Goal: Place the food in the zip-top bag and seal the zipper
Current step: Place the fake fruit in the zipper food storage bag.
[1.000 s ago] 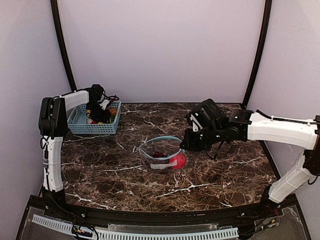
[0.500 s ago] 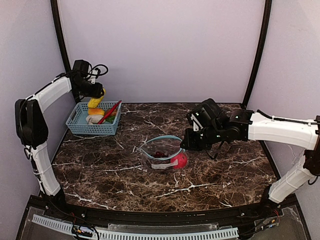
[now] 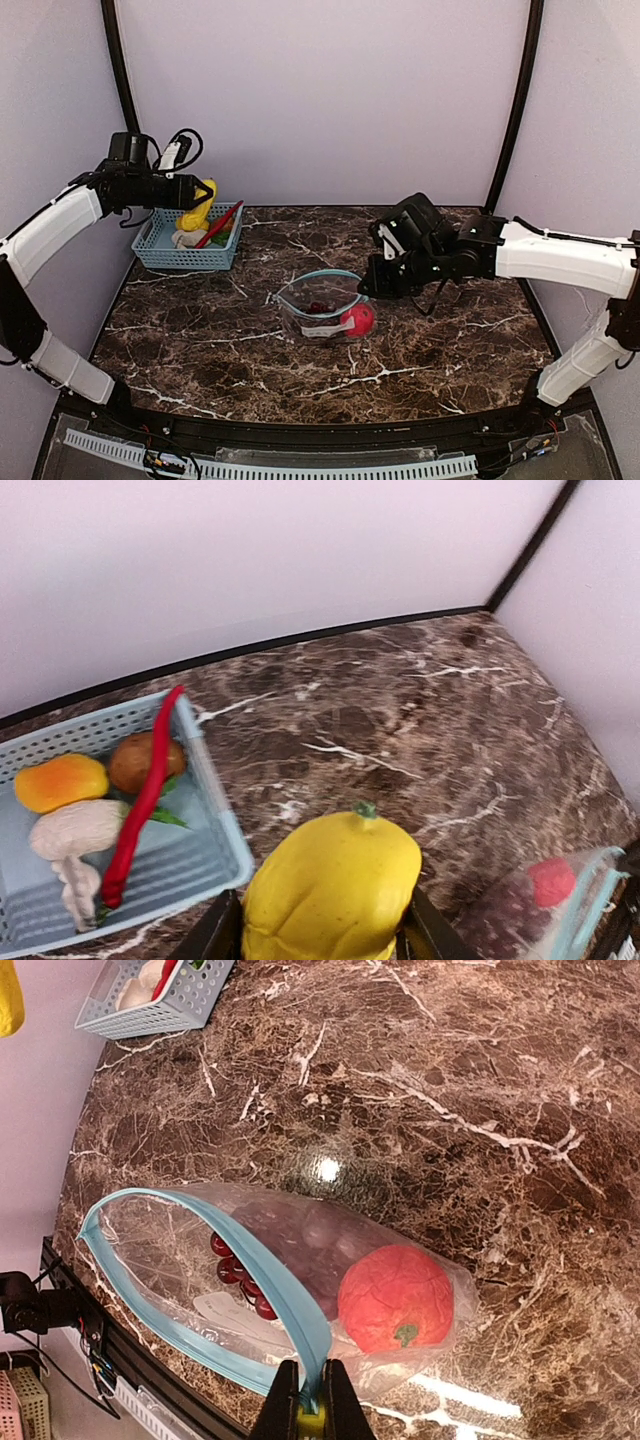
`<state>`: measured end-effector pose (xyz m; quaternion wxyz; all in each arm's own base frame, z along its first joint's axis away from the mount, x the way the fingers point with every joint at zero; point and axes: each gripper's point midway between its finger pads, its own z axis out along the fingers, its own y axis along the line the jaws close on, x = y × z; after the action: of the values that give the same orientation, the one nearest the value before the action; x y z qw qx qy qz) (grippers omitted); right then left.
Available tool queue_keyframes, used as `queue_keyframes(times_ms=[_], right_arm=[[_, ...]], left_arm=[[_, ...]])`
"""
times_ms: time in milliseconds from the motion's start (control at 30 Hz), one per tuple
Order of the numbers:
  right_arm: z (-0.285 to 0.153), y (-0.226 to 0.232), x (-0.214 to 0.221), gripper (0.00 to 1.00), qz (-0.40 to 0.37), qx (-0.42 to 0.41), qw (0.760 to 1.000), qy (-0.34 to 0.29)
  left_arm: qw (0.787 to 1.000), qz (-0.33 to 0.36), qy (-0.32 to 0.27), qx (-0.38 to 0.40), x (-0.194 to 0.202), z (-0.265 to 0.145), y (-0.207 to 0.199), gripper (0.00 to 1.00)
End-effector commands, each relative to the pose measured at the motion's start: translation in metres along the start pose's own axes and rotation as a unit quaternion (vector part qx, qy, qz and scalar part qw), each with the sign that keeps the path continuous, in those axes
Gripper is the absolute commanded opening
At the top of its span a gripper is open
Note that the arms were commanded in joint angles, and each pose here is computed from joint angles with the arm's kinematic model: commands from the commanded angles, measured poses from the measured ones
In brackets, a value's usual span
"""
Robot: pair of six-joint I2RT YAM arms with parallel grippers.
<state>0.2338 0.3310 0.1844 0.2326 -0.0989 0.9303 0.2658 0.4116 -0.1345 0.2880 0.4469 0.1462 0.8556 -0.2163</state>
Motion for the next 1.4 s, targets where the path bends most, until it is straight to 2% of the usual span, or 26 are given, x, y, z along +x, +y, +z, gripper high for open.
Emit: queue_keyframes(times_ms=[0, 200, 300, 500, 633, 733, 900, 1167, 1367], right_arm=[[-0.002, 0.017, -0.015, 0.02, -0.024, -0.020, 0.999, -0.013], [0.004, 0.021, -0.019, 0.02, -0.034, -0.019, 0.999, -0.012], [0.005, 0.027, -0.018, 0.02, -0.036, -0.032, 0.999, -0.002], [0.003, 0.031, -0.019, 0.02, -0.035, -0.041, 0.999, 0.000], [0.002, 0.032, -0.019, 0.02, -0.033, -0.043, 0.999, -0.002], [0.002, 0.033, -0.020, 0.02, -0.029, -0.043, 0.999, -0.003], [-0.001, 0.034, -0.022, 0.02, -0.028, -0.046, 0.999, -0.006], [-0.002, 0.033, -0.020, 0.02, -0.029, -0.046, 0.999, -0.006], [-0.002, 0.032, -0.020, 0.02, -0.029, -0.045, 0.999, -0.006]], left_arm=[[0.992, 0.045, -0.031, 0.115, 0.011, -0.035, -0.083, 0.34], [0.962, 0.058, -0.075, 0.256, 0.034, -0.072, -0.177, 0.34], [0.949, 0.060, -0.102, 0.292, 0.035, -0.083, -0.202, 0.34], [0.934, 0.096, -0.107, 0.326, 0.045, -0.079, -0.240, 0.34], [0.917, 0.113, -0.107, 0.366, 0.054, -0.074, -0.272, 0.34], [0.909, 0.120, -0.090, 0.390, 0.068, -0.060, -0.294, 0.33], [0.903, 0.138, -0.060, 0.401, 0.085, -0.036, -0.310, 0.32], [0.912, 0.166, -0.017, 0.375, 0.109, 0.000, -0.305, 0.32], [0.913, 0.192, 0.040, 0.357, 0.131, 0.020, -0.300, 0.31]])
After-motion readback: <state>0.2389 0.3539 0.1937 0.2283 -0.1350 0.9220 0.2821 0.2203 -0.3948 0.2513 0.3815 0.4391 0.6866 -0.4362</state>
